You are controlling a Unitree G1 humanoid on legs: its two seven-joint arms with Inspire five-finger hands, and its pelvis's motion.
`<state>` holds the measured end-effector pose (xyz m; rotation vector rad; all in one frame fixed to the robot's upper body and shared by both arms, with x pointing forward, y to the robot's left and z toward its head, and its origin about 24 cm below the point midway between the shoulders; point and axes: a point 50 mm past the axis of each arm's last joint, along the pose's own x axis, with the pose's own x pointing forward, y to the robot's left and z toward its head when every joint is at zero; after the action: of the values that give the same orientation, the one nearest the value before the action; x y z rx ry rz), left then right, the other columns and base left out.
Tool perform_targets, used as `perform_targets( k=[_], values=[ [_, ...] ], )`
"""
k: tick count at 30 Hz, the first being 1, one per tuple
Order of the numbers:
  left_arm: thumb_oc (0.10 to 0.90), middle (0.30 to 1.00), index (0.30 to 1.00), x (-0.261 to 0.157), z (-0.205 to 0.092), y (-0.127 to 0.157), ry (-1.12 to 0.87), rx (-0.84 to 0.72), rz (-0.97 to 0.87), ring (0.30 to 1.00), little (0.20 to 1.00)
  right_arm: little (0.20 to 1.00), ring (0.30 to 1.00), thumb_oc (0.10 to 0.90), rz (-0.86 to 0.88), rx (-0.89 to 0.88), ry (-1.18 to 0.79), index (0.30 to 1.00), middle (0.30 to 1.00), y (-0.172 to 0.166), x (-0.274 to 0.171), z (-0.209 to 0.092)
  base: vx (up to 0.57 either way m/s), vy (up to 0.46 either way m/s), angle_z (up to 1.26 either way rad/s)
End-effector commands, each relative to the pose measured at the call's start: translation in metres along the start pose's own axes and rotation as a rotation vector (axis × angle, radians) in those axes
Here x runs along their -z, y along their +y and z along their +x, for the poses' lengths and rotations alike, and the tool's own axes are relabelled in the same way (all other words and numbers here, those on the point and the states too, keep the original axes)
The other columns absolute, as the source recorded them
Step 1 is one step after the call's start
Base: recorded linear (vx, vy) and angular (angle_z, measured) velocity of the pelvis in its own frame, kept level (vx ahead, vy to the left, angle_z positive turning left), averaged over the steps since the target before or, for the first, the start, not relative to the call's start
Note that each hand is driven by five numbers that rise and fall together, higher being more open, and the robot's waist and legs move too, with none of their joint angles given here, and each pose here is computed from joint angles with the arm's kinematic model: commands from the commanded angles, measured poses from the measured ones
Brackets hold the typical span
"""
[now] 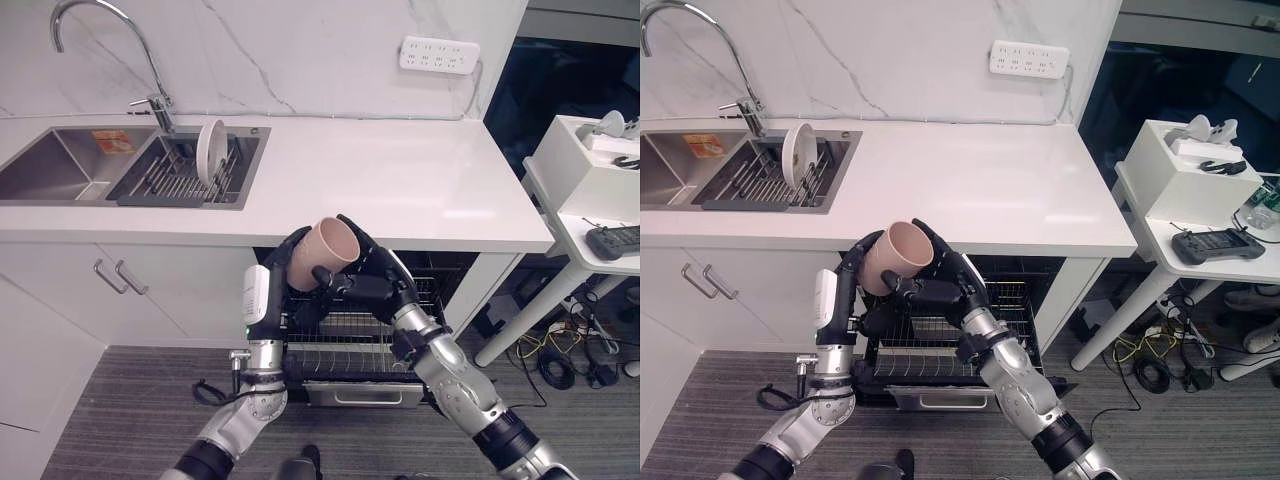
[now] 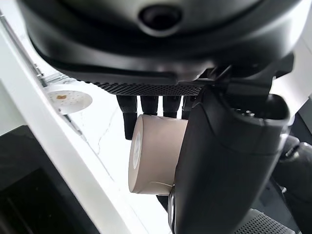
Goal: Place the dishes in the dishwasher.
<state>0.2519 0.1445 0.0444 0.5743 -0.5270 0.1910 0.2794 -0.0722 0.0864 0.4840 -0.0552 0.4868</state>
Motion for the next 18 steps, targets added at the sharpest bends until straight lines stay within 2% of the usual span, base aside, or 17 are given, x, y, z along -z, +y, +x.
perform_targets(
  k=[1,12,13,14,18],
  values=[
    [0.4,0.3,0.3,-0.0393,0.0285,-0.0091,-0.243,-0.011,-0.071,0.3,0.3,0.9,0.9,0.8,0.019,-0.163,-0.29,0.9,0.9,0.0412,-0.0543,0.0278,0.0,0.0,0.0],
    [0.4,0.3,0.3,-0.0437,0.0282,-0.0116,-0.263,0.006,-0.071,0.3,0.3,0.9,0.9,0.8,0.052,-0.166,-0.255,0.9,0.9,0.0488,-0.0494,0.0325,0.0,0.0,0.0],
    [0.4,0.3,0.3,-0.0443,0.028,-0.0121,-0.265,0.008,-0.073,0.3,0.3,0.467,0.467,0.511,0.047,-0.166,-0.253,0.467,0.467,0.0492,-0.0486,0.0327,0.0,0.0,0.0],
    [0.4,0.3,0.3,-0.0448,0.0278,-0.0123,-0.268,0.01,-0.072,0.3,0.3,0.3,0.3,0.4,0.043,-0.167,-0.254,0.3,0.3,0.0497,-0.0484,0.0329,0.0,0.0,0.0],
    [0.4,0.3,0.3,-0.0462,0.0277,-0.0125,-0.274,0.018,-0.07,0.3,0.3,0.3,0.3,0.4,0.019,-0.163,-0.257,0.3,0.3,0.05,-0.0465,0.0333,0.0,0.0,0.0]
  ],
)
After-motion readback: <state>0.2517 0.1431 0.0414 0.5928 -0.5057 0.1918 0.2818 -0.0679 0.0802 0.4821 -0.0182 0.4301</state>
